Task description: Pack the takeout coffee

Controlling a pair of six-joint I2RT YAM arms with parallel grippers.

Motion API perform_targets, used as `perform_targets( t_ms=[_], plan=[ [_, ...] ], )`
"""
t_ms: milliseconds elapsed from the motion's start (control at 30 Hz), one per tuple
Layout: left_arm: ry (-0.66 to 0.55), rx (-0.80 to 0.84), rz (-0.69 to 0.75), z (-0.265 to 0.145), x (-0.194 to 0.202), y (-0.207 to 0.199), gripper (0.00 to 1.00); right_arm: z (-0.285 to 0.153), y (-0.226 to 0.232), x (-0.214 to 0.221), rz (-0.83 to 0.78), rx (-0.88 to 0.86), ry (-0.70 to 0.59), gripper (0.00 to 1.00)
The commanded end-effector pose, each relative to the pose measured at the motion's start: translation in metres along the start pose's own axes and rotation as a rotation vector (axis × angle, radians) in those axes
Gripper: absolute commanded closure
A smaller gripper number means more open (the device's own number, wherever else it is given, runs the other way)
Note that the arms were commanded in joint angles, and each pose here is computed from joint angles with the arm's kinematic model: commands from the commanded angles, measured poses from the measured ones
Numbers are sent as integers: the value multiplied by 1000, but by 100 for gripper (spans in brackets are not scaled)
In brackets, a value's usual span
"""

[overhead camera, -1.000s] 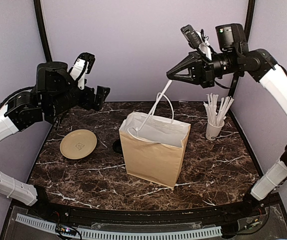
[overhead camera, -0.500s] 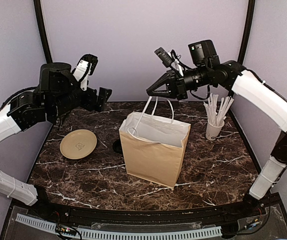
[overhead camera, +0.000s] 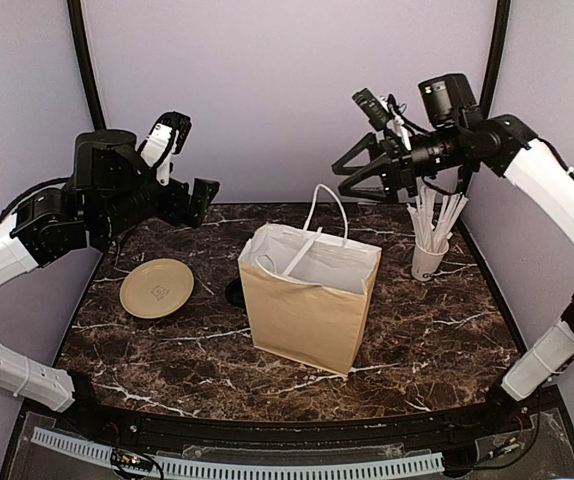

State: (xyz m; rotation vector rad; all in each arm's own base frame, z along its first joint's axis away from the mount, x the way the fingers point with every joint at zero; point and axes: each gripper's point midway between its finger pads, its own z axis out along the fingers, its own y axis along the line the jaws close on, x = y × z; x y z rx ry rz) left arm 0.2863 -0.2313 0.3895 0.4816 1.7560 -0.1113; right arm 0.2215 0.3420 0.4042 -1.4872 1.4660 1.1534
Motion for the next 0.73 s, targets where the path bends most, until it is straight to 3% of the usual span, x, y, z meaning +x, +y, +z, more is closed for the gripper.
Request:
perform_targets(
  t_ms=[0, 133, 233, 500, 600, 700],
  plan=[
    [-21, -18, 2, 1, -5, 5, 1, -57, -28, -3, -8, 220, -42, 34],
    [-8, -34, 6, 10, -5, 10, 1, -116, -75, 16, 73, 508, -67, 21],
    [2, -57, -16, 16, -6, 24, 1, -167, -105, 36, 144, 766, -90, 2],
    [52, -97, -39, 33, -10, 56, 1, -291, -137, 91, 336, 1410, -198, 1],
    [83, -92, -25, 45, -8, 60, 1, -308, -135, 99, 337, 1494, -217, 2],
    [88, -64, -19, 51, -9, 56, 1, -307, -129, 99, 338, 1462, -246, 2]
  ],
)
